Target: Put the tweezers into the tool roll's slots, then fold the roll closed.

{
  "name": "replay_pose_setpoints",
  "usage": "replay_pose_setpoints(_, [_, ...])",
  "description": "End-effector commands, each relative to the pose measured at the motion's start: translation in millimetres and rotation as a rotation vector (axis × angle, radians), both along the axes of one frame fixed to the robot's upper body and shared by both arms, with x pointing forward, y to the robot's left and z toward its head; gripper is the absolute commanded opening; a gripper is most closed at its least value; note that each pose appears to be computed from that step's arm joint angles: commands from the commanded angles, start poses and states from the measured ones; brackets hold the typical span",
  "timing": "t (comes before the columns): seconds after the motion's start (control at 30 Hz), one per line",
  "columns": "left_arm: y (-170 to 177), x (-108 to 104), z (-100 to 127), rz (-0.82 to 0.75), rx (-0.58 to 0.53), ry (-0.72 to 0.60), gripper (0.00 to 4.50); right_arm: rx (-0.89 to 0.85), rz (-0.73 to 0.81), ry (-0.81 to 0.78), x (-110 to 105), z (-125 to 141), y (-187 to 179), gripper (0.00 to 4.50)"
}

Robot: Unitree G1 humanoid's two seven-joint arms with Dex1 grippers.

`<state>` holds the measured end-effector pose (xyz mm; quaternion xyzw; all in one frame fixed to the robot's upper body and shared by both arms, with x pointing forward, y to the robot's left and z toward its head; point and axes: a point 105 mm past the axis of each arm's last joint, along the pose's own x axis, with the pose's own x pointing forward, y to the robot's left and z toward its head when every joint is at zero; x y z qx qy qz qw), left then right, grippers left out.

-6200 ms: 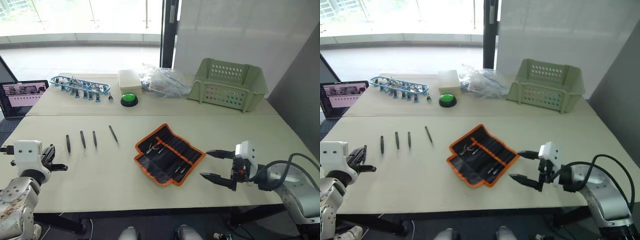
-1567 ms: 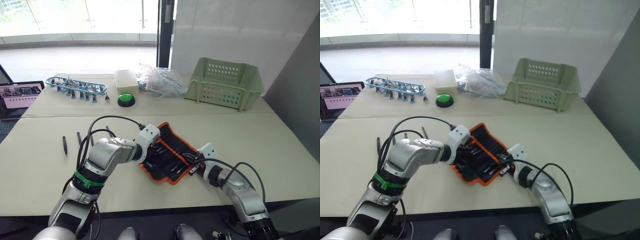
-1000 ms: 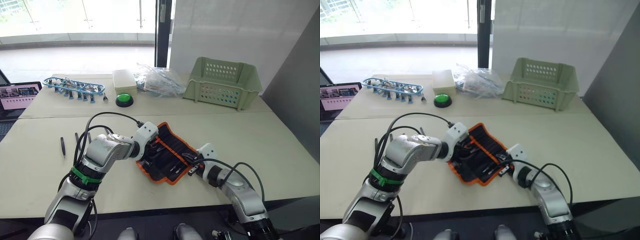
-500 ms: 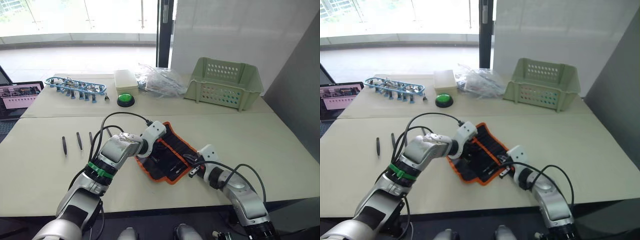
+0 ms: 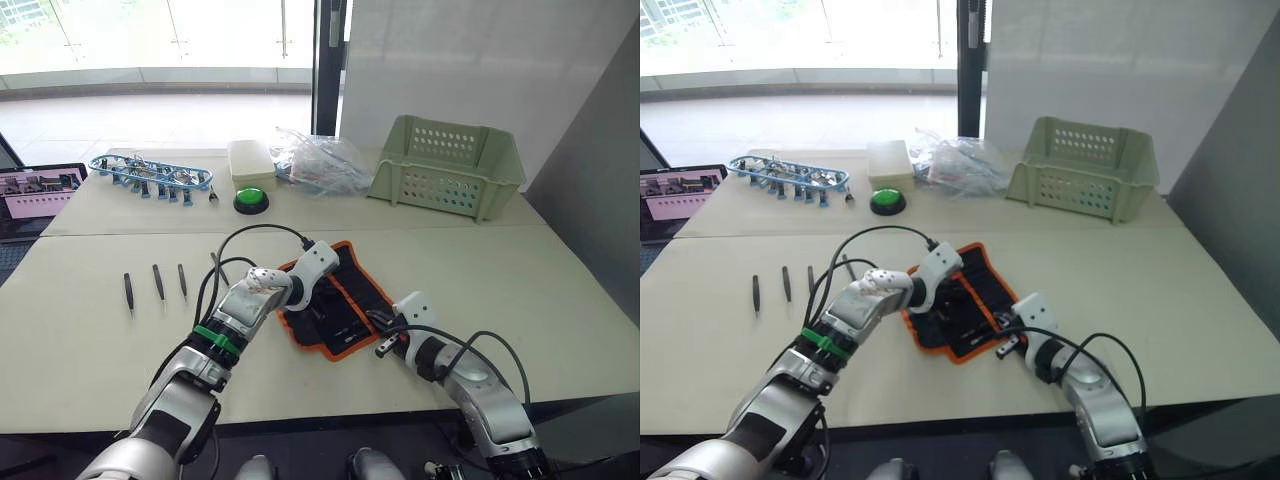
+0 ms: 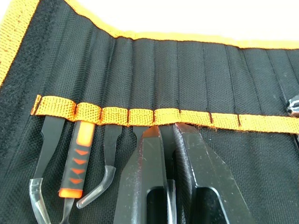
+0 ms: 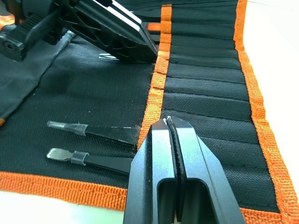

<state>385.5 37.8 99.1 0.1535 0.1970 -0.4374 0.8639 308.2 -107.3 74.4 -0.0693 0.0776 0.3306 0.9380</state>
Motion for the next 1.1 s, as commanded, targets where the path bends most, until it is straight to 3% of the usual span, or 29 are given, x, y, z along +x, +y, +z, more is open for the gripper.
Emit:
replay_pose_setpoints(0.03, [6,5,14,0.007,-0.024,-0.073,0.00,-0.001,0.041,0.067,-10,-14,11,0.02])
replay_pose_setpoints(0.07, [8,5,17,0.005,-0.026,-0.078,0.00,0.000,0.041,0.067,-10,-14,12,0.02])
replay_pose_setpoints(0.13, [12,3,26,-0.011,-0.051,-0.084,0.92,0.002,0.039,0.069,-10,-14,13,0.00])
replay_pose_setpoints(0.37, [27,-8,57,-0.033,-0.109,-0.164,3.21,0.005,0.035,0.076,-8,-15,14,0.00])
replay_pose_setpoints(0.5, [71,-22,86,0.041,-0.228,-0.227,4.47,0.003,0.034,0.078,-9,-15,14,0.00])
replay_pose_setpoints(0.57, [96,-28,88,0.100,-0.224,-0.264,4.47,0.004,0.031,0.078,-9,-15,13,0.00])
replay_pose_setpoints(0.7, [164,-52,69,0.287,-0.147,-0.231,4.47,0.002,0.026,0.071,-8,-13,9,0.00])
replay_pose_setpoints(0.9, [250,-110,64,0.651,-0.145,-0.317,4.47,-0.010,0.021,0.062,-7,-10,0,0.00])
replay_pose_setpoints(1.1, [290,-168,41,0.941,-0.153,-0.329,4.47,-0.010,0.022,0.059,-3,-9,-3,0.00])
